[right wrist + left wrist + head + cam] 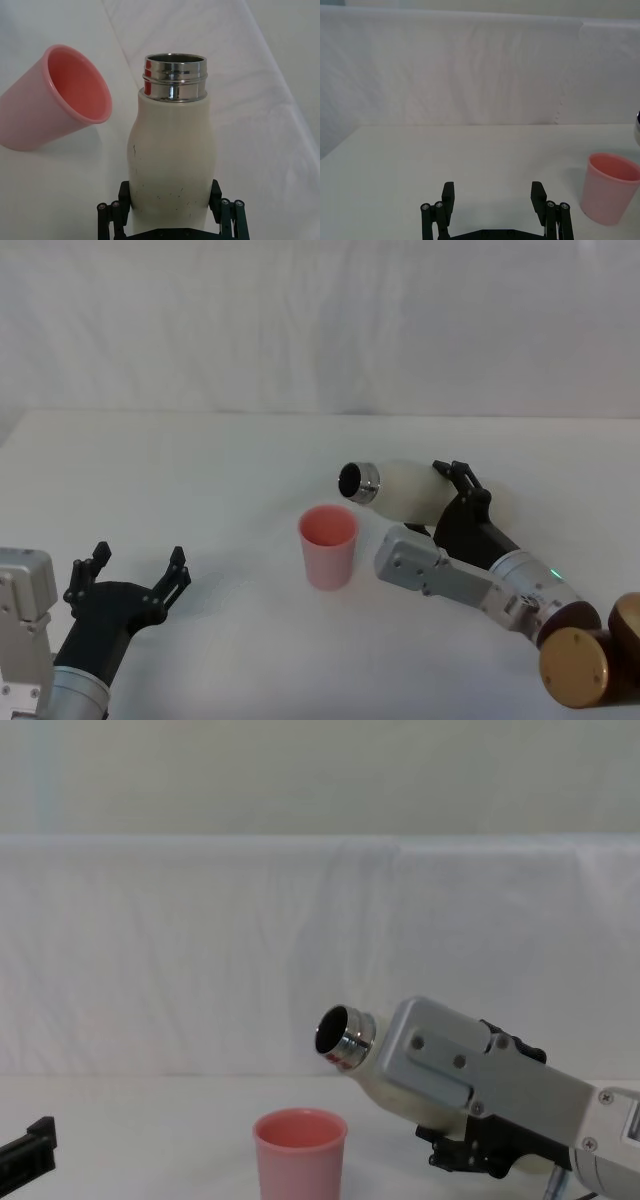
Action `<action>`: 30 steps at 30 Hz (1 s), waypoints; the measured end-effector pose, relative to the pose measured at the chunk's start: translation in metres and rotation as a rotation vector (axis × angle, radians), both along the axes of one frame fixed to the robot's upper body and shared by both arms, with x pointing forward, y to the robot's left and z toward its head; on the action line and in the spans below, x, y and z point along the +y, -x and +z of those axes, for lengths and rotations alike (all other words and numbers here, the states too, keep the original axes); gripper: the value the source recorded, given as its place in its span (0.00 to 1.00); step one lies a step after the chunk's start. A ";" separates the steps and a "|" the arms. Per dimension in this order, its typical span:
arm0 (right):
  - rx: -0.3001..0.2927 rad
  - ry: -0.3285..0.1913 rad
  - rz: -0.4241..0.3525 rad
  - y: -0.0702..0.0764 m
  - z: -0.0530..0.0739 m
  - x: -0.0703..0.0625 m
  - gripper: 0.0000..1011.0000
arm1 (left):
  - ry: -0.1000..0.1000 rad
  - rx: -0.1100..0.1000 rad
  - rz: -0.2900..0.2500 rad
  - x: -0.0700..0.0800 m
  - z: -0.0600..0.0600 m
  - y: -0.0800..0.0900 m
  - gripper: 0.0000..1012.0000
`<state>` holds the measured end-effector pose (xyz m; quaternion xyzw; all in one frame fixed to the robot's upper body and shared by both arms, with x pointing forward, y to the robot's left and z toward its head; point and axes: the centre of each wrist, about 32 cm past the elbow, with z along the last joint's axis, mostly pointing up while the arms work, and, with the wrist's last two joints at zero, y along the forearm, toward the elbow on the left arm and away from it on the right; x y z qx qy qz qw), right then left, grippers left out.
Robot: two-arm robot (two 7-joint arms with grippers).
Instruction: Grasp the thermos with one hand and pour water into the cup lid.
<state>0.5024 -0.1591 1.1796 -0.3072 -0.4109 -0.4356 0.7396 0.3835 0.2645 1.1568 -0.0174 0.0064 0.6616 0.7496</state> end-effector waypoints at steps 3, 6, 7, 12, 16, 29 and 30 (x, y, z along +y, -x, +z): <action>-0.009 0.020 0.002 -0.001 0.000 0.001 0.94 | 0.000 0.000 0.000 0.000 0.000 0.000 0.99; -0.016 0.035 0.002 -0.002 -0.001 0.001 0.94 | 0.000 0.000 0.000 0.000 0.000 0.000 0.99; -0.018 0.040 0.001 -0.002 -0.001 0.001 0.94 | 0.000 0.000 0.000 0.000 0.000 0.000 0.99; -0.028 0.062 -0.003 -0.003 0.000 0.001 0.94 | 0.000 0.000 0.000 0.000 0.000 0.000 0.99; -0.036 0.079 -0.008 -0.004 0.000 0.000 0.94 | 0.000 0.000 0.000 0.000 0.000 0.000 0.99; -0.051 0.122 -0.011 -0.006 0.000 -0.003 0.94 | 0.000 0.000 0.000 0.000 0.000 0.000 0.99; -0.049 0.128 -0.010 -0.006 0.000 -0.003 0.94 | 0.000 0.000 0.000 0.000 0.000 0.000 0.99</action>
